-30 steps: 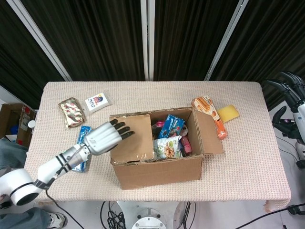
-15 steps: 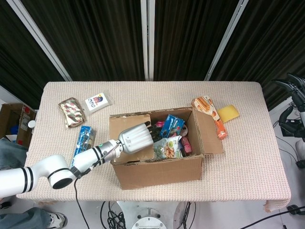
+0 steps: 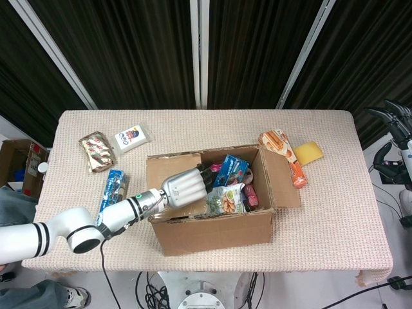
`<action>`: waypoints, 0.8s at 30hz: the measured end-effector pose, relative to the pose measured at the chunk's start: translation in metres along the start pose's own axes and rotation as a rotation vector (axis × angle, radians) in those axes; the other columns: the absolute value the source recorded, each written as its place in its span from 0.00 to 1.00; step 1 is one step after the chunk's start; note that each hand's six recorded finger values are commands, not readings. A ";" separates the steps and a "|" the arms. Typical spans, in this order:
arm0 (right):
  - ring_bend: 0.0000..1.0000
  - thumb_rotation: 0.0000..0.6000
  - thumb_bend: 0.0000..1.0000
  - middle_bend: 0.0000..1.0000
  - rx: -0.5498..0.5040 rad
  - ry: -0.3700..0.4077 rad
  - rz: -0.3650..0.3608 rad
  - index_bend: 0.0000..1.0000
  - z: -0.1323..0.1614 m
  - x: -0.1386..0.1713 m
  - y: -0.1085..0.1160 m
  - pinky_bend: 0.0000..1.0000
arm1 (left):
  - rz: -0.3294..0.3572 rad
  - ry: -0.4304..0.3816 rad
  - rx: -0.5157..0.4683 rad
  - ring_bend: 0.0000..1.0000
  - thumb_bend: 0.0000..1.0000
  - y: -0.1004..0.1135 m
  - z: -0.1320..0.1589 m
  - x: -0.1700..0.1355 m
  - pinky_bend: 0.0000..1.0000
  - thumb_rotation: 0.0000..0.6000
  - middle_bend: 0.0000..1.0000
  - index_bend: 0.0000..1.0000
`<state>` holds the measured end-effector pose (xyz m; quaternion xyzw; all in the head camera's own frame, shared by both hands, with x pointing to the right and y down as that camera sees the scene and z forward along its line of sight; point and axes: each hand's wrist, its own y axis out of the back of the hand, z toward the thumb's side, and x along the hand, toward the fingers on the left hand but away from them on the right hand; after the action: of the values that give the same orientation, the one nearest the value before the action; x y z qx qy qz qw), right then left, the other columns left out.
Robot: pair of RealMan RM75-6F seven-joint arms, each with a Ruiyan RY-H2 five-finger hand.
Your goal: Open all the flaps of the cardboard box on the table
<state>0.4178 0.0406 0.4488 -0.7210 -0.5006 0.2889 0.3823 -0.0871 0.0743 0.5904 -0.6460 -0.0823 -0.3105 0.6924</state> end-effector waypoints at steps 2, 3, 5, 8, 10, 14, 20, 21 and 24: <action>0.00 1.00 0.86 0.15 0.000 0.000 0.002 0.12 0.000 0.000 -0.001 0.00 | -0.007 0.008 0.011 0.18 0.63 0.000 -0.003 -0.003 0.30 1.00 0.41 0.43; 0.00 1.00 0.85 0.15 -0.001 0.000 0.004 0.12 0.000 0.000 -0.001 0.00 | -0.014 0.013 0.015 0.18 0.64 0.000 -0.004 -0.006 0.30 1.00 0.42 0.44; 0.00 1.00 0.85 0.15 -0.001 0.000 0.005 0.12 0.000 0.000 -0.002 0.00 | -0.025 0.021 0.007 0.18 0.64 -0.001 -0.006 -0.009 0.30 1.00 0.42 0.45; 0.00 1.00 0.85 0.15 -0.002 0.000 0.006 0.12 0.001 -0.001 -0.003 0.00 | -0.034 0.042 -0.017 0.18 0.65 0.003 -0.011 -0.016 0.30 1.00 0.42 0.44; 0.00 1.00 0.85 0.15 -0.003 0.000 0.008 0.12 0.001 -0.001 -0.003 0.00 | -0.030 0.060 -0.023 0.18 0.65 0.009 -0.016 -0.022 0.30 1.00 0.42 0.42; 0.00 1.00 0.85 0.15 0.000 0.002 0.009 0.12 0.002 -0.002 -0.004 0.00 | -0.027 0.099 -0.013 0.18 0.67 0.018 -0.028 -0.035 0.30 1.00 0.41 0.42; 0.00 1.00 0.85 0.15 -0.001 0.009 0.013 0.12 0.005 -0.002 -0.006 0.00 | -0.042 0.173 -0.010 0.18 0.68 0.025 -0.048 -0.059 0.30 1.00 0.41 0.42; 0.00 1.00 0.85 0.15 -0.002 0.011 0.014 0.12 0.006 -0.002 -0.006 0.00 | -0.046 0.189 -0.010 0.18 0.68 0.027 -0.052 -0.065 0.30 1.00 0.41 0.42; 0.00 1.00 0.85 0.15 -0.003 0.018 0.019 0.12 0.010 -0.003 -0.007 0.00 | -0.055 0.232 -0.015 0.18 0.68 0.029 -0.062 -0.080 0.30 1.00 0.41 0.42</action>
<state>0.4059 0.0419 0.4494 -0.7288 -0.4907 0.2852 0.3830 -0.1528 0.0409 0.5157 -0.6086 -0.0169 -0.4026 0.6835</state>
